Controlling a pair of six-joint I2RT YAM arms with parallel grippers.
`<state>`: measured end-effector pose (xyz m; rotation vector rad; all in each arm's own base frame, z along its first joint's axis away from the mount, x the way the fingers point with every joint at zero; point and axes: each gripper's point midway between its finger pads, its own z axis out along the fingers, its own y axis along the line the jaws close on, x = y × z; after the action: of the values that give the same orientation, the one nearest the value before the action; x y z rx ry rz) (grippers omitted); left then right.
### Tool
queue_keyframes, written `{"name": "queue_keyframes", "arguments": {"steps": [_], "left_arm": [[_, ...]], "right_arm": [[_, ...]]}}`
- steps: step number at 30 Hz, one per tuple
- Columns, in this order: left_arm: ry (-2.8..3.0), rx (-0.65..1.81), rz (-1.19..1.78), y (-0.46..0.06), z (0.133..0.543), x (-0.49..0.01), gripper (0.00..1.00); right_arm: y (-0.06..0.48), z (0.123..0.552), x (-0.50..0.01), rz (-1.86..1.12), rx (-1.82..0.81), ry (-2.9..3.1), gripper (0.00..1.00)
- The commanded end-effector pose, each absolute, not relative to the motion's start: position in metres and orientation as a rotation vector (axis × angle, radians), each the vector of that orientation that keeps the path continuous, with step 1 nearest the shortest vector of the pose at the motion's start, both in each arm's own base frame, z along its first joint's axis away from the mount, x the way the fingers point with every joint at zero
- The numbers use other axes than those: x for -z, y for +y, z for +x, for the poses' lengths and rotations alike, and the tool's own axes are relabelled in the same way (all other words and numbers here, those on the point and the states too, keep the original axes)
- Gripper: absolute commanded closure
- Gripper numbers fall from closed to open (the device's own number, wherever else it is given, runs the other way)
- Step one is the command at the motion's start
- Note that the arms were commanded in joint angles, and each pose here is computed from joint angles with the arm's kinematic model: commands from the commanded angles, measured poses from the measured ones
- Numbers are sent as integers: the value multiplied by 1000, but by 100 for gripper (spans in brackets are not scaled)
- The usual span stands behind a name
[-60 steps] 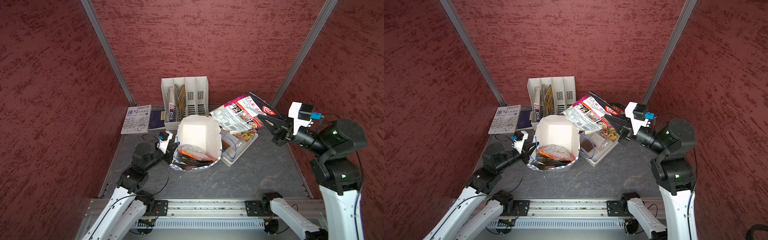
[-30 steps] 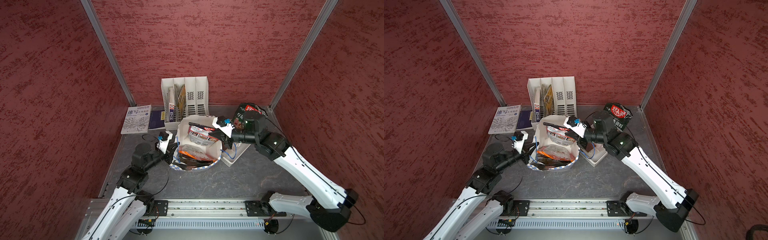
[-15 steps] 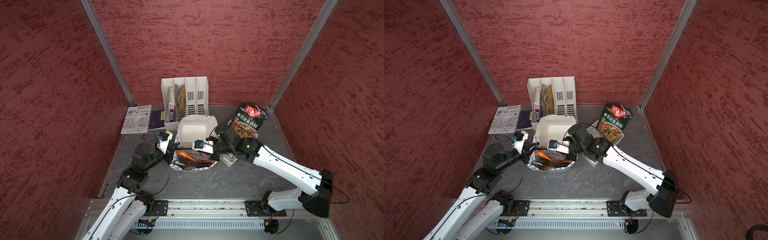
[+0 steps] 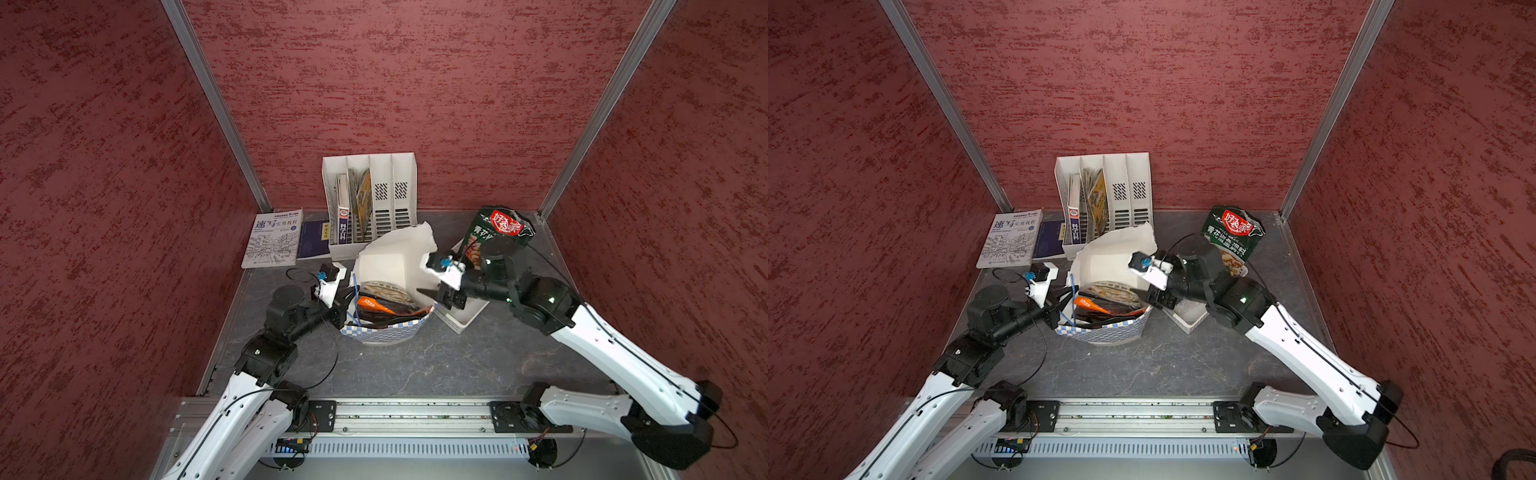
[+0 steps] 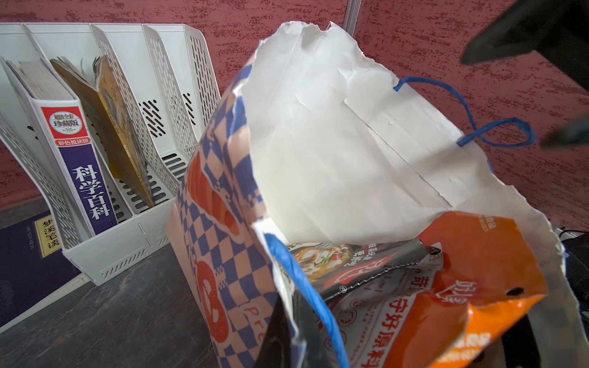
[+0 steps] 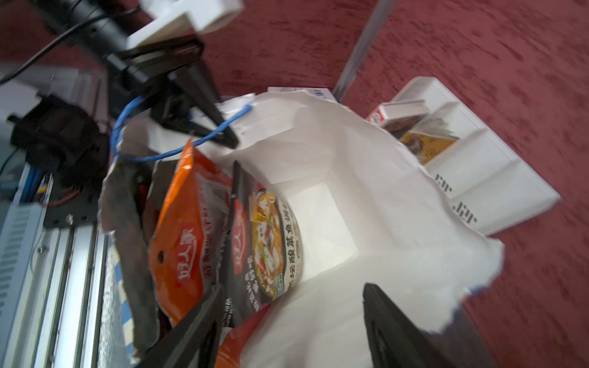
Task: Place the condiment packets inside the bag
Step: Place the condiment packet in the paper bag, then pick up the condiment packet from the storage box.
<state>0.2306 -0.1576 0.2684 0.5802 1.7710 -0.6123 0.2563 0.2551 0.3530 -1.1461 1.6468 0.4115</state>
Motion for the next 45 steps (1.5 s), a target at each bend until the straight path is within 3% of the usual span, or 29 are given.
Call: {"name": "queue_keyframes", "arguments": {"steps": [1, 5, 10, 15, 25, 27, 32, 37, 45], "left_arm": [[1698, 623, 621, -163, 227, -282, 100], [1695, 624, 622, -163, 227, -282, 100], [1695, 623, 622, -162, 226, -282, 100], [1700, 610, 617, -161, 227, -281, 100], [1709, 606, 618, -161, 229, -279, 100], [1705, 606, 617, -161, 229, -280, 100], [1706, 604, 616, -160, 228, -280, 100], [1705, 607, 619, -161, 229, -280, 100], [1694, 603, 617, -160, 226, -282, 100]], "right_arm": [[170, 328, -354, -606, -347, 1905, 21], [41, 387, -307, 8, -360, 2091, 7], [-47, 420, -244, 339, -426, 2119, 3], [-40, 446, -199, 264, -629, 2157, 4], [-19, 483, -184, 155, -887, 2023, 16], [-16, 485, -182, 132, -914, 2005, 23], [-9, 479, -182, 55, -937, 1976, 53], [-4, 465, -199, -68, -837, 1902, 98], [32, 423, -279, -373, -622, 1671, 100]]}}
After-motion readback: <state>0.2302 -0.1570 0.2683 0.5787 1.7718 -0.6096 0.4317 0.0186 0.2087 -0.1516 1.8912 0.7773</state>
